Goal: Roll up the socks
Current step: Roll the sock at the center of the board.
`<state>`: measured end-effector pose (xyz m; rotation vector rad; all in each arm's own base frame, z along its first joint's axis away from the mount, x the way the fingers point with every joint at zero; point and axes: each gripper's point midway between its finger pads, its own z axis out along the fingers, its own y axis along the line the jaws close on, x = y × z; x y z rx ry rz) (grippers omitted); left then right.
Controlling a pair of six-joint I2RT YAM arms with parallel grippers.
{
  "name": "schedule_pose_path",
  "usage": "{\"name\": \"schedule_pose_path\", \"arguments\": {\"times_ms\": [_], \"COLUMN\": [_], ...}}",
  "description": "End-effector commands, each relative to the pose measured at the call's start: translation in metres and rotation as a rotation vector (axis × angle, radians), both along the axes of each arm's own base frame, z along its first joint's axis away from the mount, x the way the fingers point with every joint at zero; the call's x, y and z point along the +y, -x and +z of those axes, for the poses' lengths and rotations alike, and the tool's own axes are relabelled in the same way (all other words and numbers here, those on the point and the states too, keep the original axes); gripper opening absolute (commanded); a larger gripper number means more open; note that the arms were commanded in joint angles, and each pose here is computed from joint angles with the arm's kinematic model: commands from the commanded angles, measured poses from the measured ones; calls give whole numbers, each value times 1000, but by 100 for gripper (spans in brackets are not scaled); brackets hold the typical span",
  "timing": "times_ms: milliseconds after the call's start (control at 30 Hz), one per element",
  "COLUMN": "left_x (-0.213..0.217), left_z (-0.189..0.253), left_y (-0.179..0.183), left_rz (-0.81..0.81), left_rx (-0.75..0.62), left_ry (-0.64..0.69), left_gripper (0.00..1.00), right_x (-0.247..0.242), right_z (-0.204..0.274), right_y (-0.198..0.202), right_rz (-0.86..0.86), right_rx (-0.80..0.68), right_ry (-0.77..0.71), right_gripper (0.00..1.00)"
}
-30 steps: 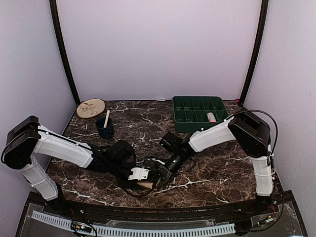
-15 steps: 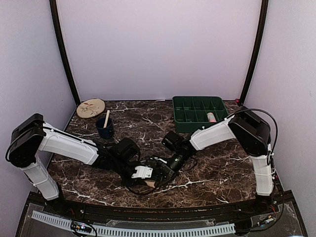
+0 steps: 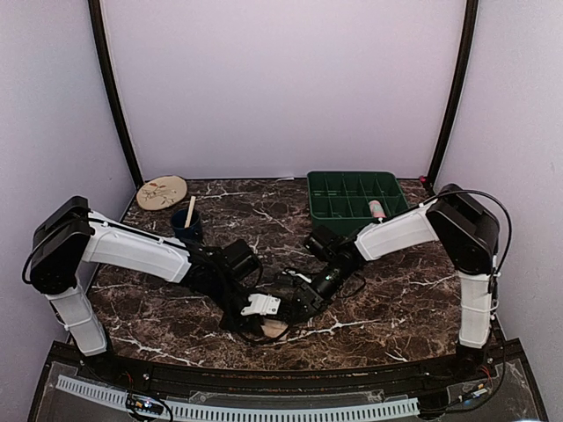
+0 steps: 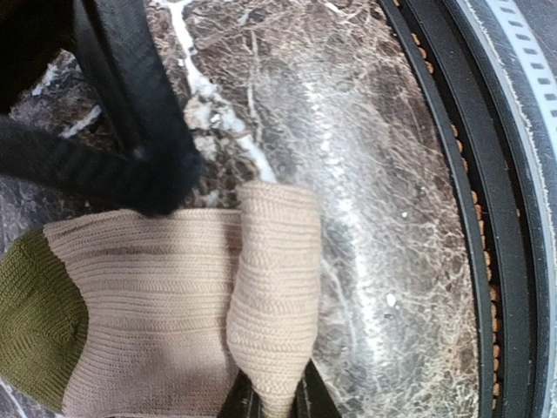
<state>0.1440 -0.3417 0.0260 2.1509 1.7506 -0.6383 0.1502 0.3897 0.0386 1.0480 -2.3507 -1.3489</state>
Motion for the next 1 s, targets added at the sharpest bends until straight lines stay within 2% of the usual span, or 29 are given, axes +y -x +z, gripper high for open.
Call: {"name": "schedule_pose_path", "arguments": {"times_ms": [0, 100, 233, 267, 333, 367, 400, 433, 600, 700, 833, 933, 967], "left_x": [5, 4, 3, 2, 1, 1, 0, 0, 1, 0, 1, 1, 1], "left_z": [6, 8, 13, 14, 17, 19, 20, 21, 22, 20, 16, 14, 14], "left_y": [16, 17, 17, 16, 14, 12, 11, 10, 8, 8, 7, 3, 1], "left_rz": [-7, 0, 16, 21, 32, 39, 46, 51, 71, 82, 92, 110, 118], "left_rx": [94, 117, 152, 161, 176, 185, 199, 205, 249, 272, 291, 306, 313], "left_ry": [-32, -33, -33, -30, -22, -17, -11, -6, 7, 4, -12, -15, -14], "left_gripper": [7, 6, 6, 6, 5, 5, 5, 5, 5, 5, 5, 5, 5], "right_x": [-4, -15, -28, -32, -44, -51, -59, -66, -96, -110, -132, -131, -127], "right_z": [11, 5, 17, 23, 37, 44, 54, 67, 123, 146, 169, 190, 194], "right_y": [-11, -12, -34, -43, -61, -72, -80, -89, -115, -126, -136, -135, -134], "right_rz": [-34, -65, -152, -190, -276, -328, -379, -428, -635, -743, -963, -983, -946], "right_rx": [-79, -112, -289, -349, -477, -542, -605, -672, -945, -1047, -1105, -1143, -1153], "right_ry": [-7, 33, 88, 104, 134, 154, 162, 167, 156, 125, 42, -74, -107], "right_gripper": [35, 37, 41, 45, 60, 73, 96, 100, 100, 100, 100, 100, 95]}}
